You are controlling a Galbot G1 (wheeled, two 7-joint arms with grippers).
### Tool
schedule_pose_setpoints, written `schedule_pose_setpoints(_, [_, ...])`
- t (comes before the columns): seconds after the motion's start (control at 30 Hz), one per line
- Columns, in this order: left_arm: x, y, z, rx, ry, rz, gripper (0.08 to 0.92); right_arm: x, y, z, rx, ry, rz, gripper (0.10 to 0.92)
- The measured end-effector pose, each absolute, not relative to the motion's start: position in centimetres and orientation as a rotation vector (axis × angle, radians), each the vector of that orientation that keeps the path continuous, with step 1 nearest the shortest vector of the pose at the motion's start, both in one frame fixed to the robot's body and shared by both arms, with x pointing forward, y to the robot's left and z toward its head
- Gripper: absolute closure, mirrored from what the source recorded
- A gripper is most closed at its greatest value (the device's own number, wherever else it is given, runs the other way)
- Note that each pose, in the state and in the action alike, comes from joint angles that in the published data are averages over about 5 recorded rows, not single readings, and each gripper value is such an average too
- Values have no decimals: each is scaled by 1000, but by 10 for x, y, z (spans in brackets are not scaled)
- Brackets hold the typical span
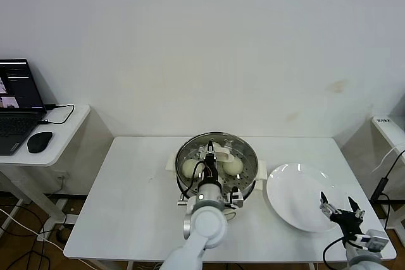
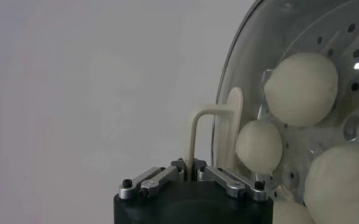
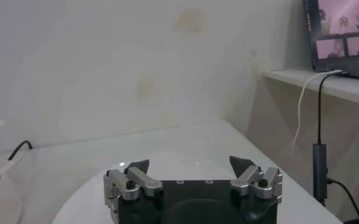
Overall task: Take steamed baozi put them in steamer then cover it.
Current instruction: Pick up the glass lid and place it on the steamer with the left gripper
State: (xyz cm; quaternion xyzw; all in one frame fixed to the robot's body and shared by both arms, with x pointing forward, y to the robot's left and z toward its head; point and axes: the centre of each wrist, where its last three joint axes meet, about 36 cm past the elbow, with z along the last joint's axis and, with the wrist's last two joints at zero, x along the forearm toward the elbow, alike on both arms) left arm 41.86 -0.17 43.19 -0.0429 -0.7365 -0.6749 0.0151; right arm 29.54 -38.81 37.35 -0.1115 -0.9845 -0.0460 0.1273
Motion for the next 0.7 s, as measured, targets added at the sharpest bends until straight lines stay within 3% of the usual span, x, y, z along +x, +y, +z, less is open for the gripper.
schedule_pose_setpoints(0.37, [416, -1, 432, -141, -2304, -2091, 842, 295, -388, 373, -322, -2865, -133, 200])
schedule_pose_setpoints(0.7, [412, -2, 442, -166, -2335, -2061, 585, 293, -389, 373, -322, -2864, -130, 200])
